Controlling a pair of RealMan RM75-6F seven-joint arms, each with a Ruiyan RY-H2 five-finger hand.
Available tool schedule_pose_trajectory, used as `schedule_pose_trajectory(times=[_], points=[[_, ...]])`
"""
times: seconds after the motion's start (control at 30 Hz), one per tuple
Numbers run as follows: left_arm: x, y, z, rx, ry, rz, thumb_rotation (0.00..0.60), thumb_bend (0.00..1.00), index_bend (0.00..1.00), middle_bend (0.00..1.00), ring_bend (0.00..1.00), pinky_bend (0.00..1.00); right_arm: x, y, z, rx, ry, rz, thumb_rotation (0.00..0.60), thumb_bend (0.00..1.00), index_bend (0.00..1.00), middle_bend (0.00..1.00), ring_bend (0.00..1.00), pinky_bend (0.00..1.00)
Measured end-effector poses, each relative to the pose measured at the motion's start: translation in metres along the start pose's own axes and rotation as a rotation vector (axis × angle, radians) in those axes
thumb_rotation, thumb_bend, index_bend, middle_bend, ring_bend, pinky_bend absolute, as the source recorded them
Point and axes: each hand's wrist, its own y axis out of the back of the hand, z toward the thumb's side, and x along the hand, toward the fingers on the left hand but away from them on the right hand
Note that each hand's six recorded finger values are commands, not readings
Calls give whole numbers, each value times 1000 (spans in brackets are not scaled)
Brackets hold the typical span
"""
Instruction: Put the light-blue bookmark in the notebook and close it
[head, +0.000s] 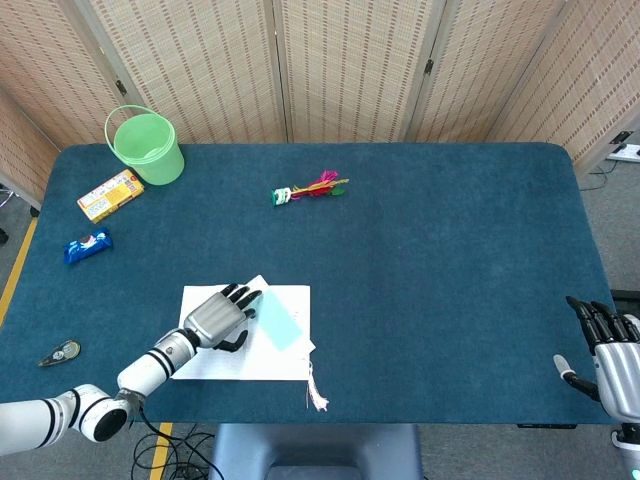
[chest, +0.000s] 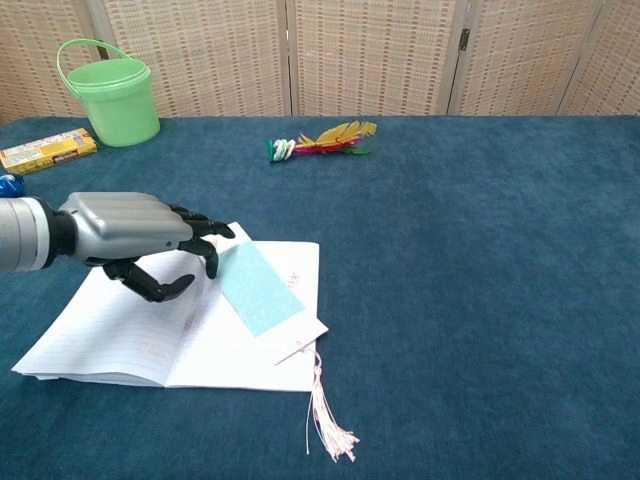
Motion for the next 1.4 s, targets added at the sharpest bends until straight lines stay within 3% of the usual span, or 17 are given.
schedule_pose_trajectory(times=[0.33,0.47,0.97,1.4], points=[[4,24,4,-69,7,66,220,622,261,0,0,126,1,0,-4,-3,-8,0,600,192,134,203,154,242],[5,30,22,-103,-44,84,220,622,261,0,0,126,0,-1,-5,-5,-6,3,600,191,134,203,155,242],[18,36,92,-63,-211,120,219,622,260,0,0,126,0,-3,-10,-4,-17,8,600,191,134,203,155,242],[42,25,95,-57,-167,79,221,622,261,0,0,126,2,-3,-14,-3,-29,9,600,192,134,203,155,241]])
